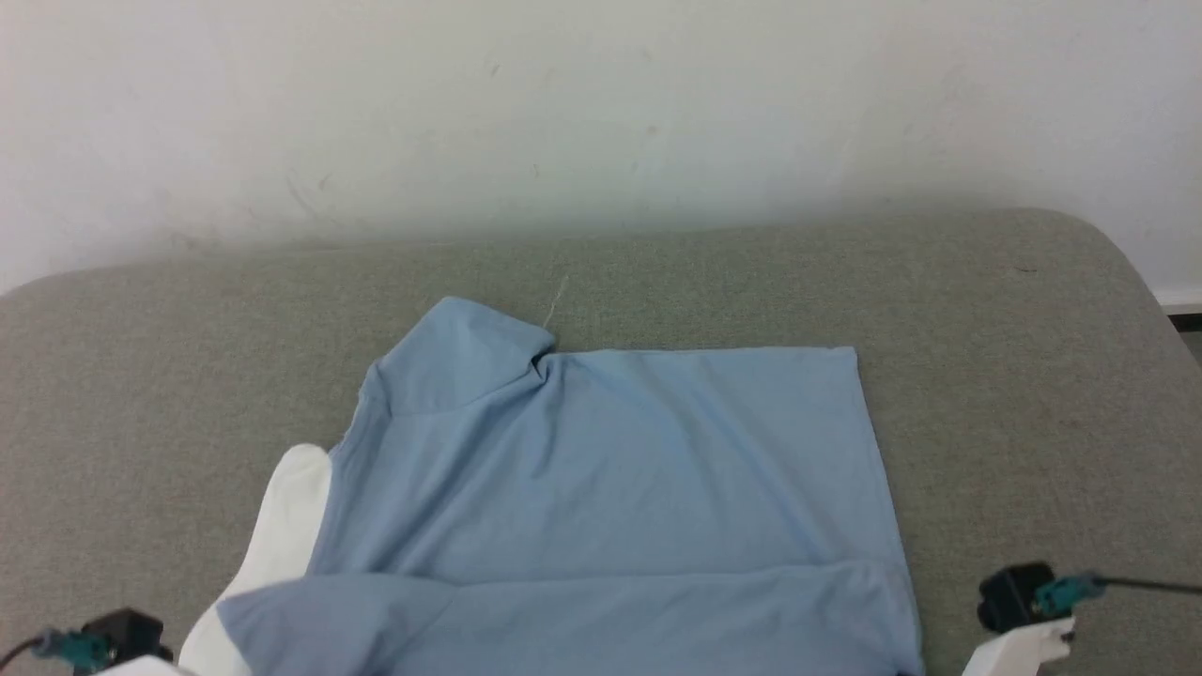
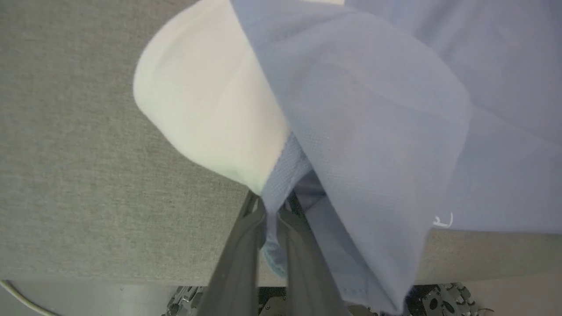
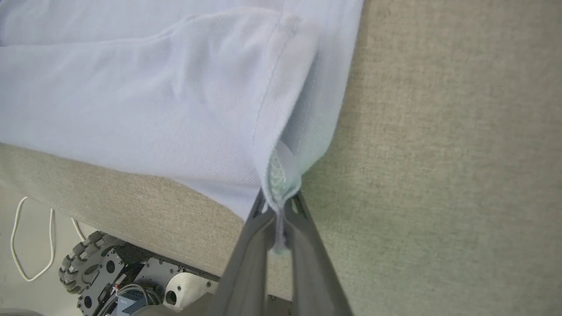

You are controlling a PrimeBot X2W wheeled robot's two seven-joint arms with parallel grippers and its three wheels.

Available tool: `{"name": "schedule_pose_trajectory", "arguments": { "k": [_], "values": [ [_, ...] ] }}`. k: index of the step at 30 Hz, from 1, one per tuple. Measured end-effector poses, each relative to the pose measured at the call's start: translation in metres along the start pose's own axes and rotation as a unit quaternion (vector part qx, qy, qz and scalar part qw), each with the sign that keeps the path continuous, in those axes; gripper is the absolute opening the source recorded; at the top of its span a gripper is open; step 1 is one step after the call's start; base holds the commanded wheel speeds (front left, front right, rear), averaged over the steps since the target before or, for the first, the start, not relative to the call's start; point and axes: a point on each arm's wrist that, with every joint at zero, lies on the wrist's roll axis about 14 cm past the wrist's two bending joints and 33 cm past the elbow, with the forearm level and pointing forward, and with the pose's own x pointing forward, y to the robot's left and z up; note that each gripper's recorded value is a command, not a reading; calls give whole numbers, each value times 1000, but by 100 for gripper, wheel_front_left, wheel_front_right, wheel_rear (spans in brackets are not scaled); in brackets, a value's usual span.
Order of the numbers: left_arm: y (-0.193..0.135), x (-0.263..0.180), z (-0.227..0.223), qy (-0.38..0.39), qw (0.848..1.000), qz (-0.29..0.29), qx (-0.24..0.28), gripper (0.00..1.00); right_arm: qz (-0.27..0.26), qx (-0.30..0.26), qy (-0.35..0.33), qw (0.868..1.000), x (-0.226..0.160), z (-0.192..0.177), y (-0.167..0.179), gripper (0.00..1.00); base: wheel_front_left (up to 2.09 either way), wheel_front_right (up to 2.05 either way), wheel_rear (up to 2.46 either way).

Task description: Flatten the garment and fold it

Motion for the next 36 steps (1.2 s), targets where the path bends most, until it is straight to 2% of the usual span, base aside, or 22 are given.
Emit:
{"name": "schedule_pose_trajectory", "arguments": {
  "k": [1, 2, 3, 4, 5, 8, 11, 17, 24, 26, 31, 36],
  "values": [
    [1, 0, -7, 9, 1000, 0, -10, 0, 2, 10, 7, 1000, 1, -8, 2, 0, 0, 0, 0],
    [2, 0, -15, 19, 1000, -1, -21, 0, 1, 16, 15, 1000, 2, -17, 3, 7, 0, 0, 0],
    [2, 1, -20, 24, 999, -1, -32, 0, -1, 19, 19, 1000, 3, -23, 3, 44, 0, 0, 0],
    [3, 3, -23, 22, 999, 1, -41, 29, -1, 26, 17, 1000, 4, -26, 3, 100, 0, 0, 0],
    [4, 4, -24, 17, 999, 2, -47, 100, -3, 24, 9, 1000, 5, -25, 3, 100, 0, 0, 0],
    [10, 7, -20, -4, 998, 11, -55, 100, -14, 9, -51, 999, 4, -5, 1, 100, 0, 0, 0],
    [14, 6, 8, -68, 996, 20, -48, 100, -33, -8, -152, 988, -6, 31, -4, 100, 0, 0, 0],
    [6, -4, 89, -208, 978, 28, -11, 100, -64, -41, -315, 946, -37, 98, -5, 100, 0, 0, 0],
    [-43, -1, 171, -310, 950, -10, 35, 100, -80, -74, -414, 904, -63, 153, 5, 100, 0, 0, 0],
    [-57, 6, 192, -324, 945, -22, 45, 100, -81, -79, -429, 896, -65, 166, 7, 100, 0, 0, 0],
    [-86, 36, 233, -325, 941, -48, 79, 100, -85, -79, -440, 890, -58, 181, 4, 100, 0, 0, 0],
    [-113, 80, 256, -271, 954, -78, 106, 100, -99, -69, -426, 897, -40, 180, -7, 100, 0, 0, 0]
  ]
}}
